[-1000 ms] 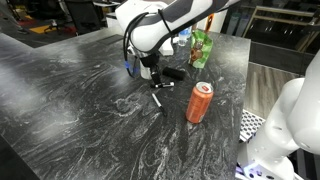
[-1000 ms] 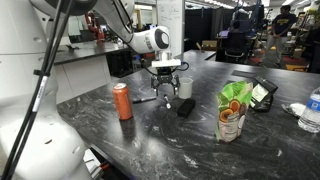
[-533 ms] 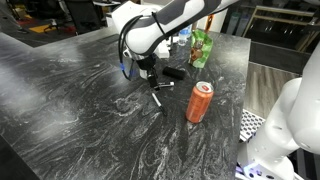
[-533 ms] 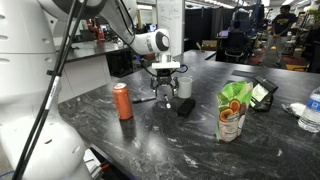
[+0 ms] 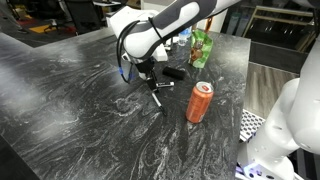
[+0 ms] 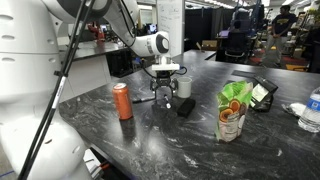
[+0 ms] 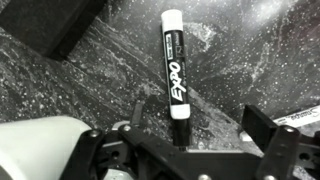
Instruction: Put the marker in the cup
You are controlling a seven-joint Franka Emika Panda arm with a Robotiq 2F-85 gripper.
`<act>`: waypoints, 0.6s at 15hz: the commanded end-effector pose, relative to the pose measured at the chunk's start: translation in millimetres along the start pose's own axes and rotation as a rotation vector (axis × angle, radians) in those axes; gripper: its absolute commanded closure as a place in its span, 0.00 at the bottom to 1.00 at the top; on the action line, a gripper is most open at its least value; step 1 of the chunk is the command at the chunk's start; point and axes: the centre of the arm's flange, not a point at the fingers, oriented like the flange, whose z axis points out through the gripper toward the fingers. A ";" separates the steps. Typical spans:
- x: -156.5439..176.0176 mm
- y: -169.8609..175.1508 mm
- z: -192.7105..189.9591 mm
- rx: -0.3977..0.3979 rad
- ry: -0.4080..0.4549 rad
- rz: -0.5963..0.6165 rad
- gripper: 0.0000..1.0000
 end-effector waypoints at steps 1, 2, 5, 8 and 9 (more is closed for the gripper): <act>4.9 4.1 3.0 0.008 -0.003 -0.004 0.25; 4.3 4.2 3.0 0.006 -0.002 -0.002 0.26; 3.0 4.1 3.5 0.005 -0.001 0.002 0.48; 1.8 6.6 1.5 0.000 0.002 0.007 0.70; 1.4 7.4 0.9 -0.001 0.004 0.009 0.76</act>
